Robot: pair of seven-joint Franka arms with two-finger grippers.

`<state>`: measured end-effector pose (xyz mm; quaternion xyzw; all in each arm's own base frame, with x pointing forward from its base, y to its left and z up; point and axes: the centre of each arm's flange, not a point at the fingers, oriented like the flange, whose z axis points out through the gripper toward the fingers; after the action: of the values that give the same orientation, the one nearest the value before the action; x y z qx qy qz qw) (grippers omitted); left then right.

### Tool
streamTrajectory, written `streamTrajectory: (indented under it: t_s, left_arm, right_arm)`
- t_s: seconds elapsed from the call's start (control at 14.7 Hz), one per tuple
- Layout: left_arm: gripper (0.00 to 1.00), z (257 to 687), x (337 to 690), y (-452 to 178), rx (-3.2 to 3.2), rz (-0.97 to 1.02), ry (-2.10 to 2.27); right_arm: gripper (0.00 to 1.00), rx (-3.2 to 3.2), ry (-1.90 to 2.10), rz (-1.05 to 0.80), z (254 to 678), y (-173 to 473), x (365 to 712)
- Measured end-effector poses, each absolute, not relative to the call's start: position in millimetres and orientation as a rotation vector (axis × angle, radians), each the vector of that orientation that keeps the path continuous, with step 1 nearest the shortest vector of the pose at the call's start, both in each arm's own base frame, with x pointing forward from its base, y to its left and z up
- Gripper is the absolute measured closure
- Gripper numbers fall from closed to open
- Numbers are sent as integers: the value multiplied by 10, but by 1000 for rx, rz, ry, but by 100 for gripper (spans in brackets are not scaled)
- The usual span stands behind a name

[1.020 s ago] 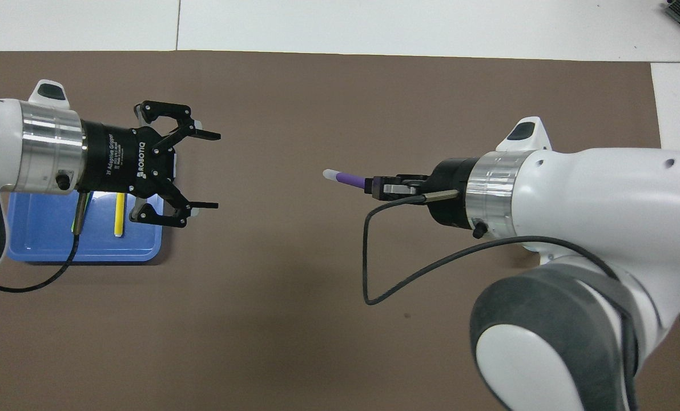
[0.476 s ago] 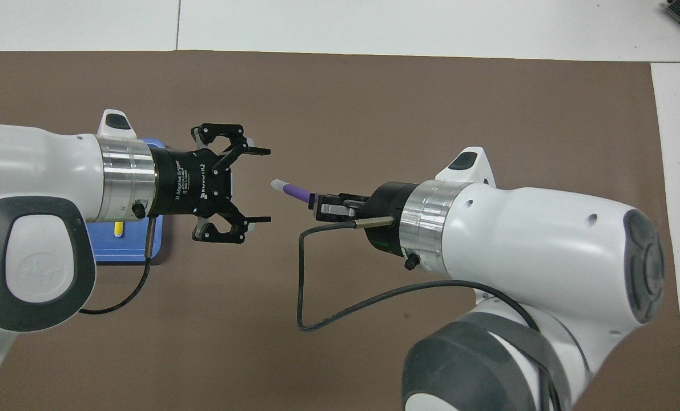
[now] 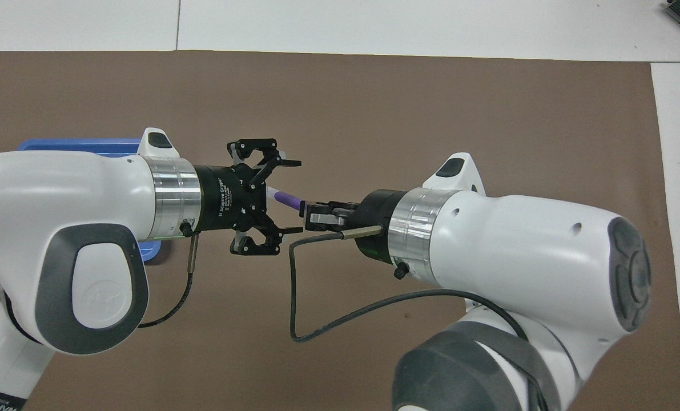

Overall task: Right arm passes pens to left for tray arrangement
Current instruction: 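Close the left gripper on the purple pen held by the right gripper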

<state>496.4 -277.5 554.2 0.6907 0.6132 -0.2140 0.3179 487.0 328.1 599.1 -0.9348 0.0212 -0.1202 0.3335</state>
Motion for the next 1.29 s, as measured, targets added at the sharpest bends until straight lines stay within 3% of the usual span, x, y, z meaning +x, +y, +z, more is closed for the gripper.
streamTrajectory:
  t_s: [0.14,0.2,0.34,0.68,0.75,1.29]
  left_arm:
    - [0,5559,4953,-2767,1816,-559,1613]
    - [9,5568,4952,-2762,1815,-557,1613]
    - [13,5576,4951,-2756,1814,-555,1613]
    - [73,5611,4930,-2756,1817,-550,1606]
    - [80,5611,4906,-2768,1828,-554,1600]
    - [81,5627,4891,-2768,1829,-550,1598]
  right_arm:
    - [81,-2441,56,-314,5991,3279,4871]
    - [81,-2441,55,-314,5992,3279,4871]
    - [81,-2441,55,-315,5993,3279,4872]
    - [81,-2437,57,-324,6003,3272,4880]
    - [81,-2430,68,-344,6018,3245,4910]
    - [80,-2432,45,-353,6027,3242,4913]
